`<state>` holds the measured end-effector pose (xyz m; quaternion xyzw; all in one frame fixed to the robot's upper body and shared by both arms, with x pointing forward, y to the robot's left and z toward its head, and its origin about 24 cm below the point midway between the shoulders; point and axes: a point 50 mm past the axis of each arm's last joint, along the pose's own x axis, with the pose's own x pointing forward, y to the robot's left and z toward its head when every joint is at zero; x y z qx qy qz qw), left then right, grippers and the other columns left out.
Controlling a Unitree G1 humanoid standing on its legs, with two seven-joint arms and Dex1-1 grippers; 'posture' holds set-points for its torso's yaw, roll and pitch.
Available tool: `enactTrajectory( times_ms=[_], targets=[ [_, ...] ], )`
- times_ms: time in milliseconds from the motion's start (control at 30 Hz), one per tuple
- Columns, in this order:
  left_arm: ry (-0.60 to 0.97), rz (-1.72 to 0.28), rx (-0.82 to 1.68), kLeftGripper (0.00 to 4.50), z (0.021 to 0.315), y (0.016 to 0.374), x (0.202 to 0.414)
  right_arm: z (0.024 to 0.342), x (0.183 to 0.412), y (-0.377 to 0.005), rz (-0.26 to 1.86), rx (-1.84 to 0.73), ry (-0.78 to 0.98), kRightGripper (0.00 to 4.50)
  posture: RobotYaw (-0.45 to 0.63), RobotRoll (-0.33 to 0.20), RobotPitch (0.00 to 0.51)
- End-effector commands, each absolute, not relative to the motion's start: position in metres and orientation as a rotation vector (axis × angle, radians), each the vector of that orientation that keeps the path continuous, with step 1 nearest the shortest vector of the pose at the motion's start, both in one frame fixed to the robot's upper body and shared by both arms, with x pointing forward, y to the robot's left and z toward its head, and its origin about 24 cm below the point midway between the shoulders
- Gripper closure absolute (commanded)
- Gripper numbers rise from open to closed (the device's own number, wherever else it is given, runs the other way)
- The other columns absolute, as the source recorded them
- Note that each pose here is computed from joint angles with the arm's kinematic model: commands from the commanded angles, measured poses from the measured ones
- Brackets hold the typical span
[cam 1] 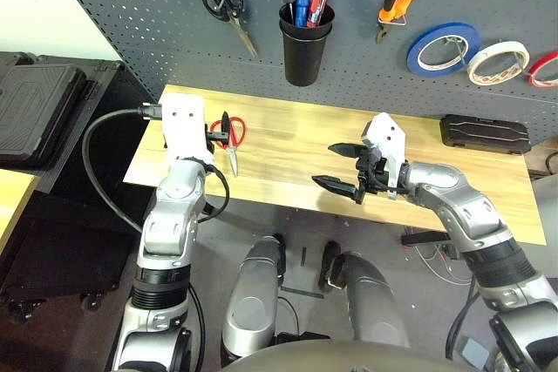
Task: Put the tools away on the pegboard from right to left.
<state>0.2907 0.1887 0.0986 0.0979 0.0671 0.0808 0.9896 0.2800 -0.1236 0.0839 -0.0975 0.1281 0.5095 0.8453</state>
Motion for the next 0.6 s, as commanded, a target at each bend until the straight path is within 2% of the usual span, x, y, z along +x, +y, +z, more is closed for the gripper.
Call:
enactTrajectory(
  times_ms=[33, 600],
  targets=[
    [0.194, 0.21, 0.194, 0.06, 0.083, 0.195, 0.292, 0.07, 0.277, -0.12, 1.079, -0.21, 0.319, 0.0, 0.25, 0.0, 0.323],
    [0.309, 0.278, 0.171, 0.06, 0.058, 0.209, 0.321, 0.062, 0.281, -0.102, 1.026, -0.255, 0.329, 0.0, 0.2, 0.0, 0.372]
  ],
)
